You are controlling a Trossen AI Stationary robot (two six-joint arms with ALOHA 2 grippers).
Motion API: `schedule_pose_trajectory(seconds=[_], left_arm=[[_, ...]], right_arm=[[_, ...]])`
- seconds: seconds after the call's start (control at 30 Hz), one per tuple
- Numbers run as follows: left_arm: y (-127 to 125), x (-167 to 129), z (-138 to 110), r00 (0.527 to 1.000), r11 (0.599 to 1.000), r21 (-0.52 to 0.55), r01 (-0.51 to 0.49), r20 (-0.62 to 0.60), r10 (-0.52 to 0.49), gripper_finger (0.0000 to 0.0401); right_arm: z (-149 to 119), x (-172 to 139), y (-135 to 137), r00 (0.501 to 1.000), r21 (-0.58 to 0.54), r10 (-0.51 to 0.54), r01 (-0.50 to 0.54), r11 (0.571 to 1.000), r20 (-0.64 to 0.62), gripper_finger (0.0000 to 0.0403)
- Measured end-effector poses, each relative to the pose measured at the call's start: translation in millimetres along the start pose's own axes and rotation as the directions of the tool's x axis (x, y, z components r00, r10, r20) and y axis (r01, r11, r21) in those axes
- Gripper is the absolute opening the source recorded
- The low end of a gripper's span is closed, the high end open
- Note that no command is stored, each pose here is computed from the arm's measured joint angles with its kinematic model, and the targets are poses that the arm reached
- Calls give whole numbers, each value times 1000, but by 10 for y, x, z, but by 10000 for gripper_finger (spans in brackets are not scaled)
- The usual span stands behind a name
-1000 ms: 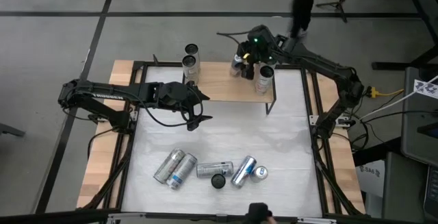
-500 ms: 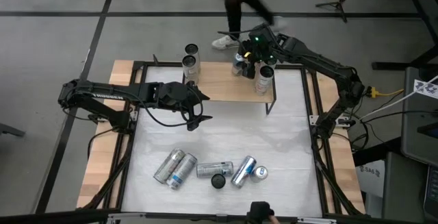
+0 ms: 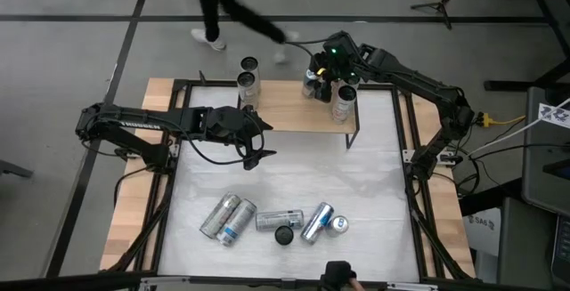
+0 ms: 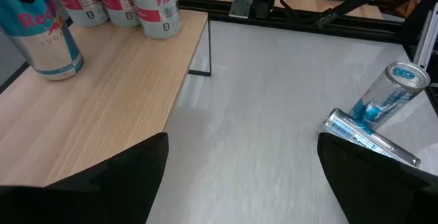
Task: Sort soda cans
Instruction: Put the top blue soda can on the shelf
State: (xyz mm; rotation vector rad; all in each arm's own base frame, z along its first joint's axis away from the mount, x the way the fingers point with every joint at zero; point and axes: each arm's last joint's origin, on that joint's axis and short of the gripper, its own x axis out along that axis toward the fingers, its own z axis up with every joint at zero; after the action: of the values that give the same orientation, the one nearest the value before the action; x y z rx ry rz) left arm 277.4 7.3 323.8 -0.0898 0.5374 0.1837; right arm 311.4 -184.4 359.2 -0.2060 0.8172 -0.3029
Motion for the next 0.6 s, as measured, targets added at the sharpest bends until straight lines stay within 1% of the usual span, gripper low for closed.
schedule_pose_trajectory(seconds=[0.6], left_arm=[[0, 1, -1, 1000, 1000, 0, 0, 0, 0, 367]], right_arm=[[9, 9, -6, 1000, -11, -10, 10, 1000, 9, 262]])
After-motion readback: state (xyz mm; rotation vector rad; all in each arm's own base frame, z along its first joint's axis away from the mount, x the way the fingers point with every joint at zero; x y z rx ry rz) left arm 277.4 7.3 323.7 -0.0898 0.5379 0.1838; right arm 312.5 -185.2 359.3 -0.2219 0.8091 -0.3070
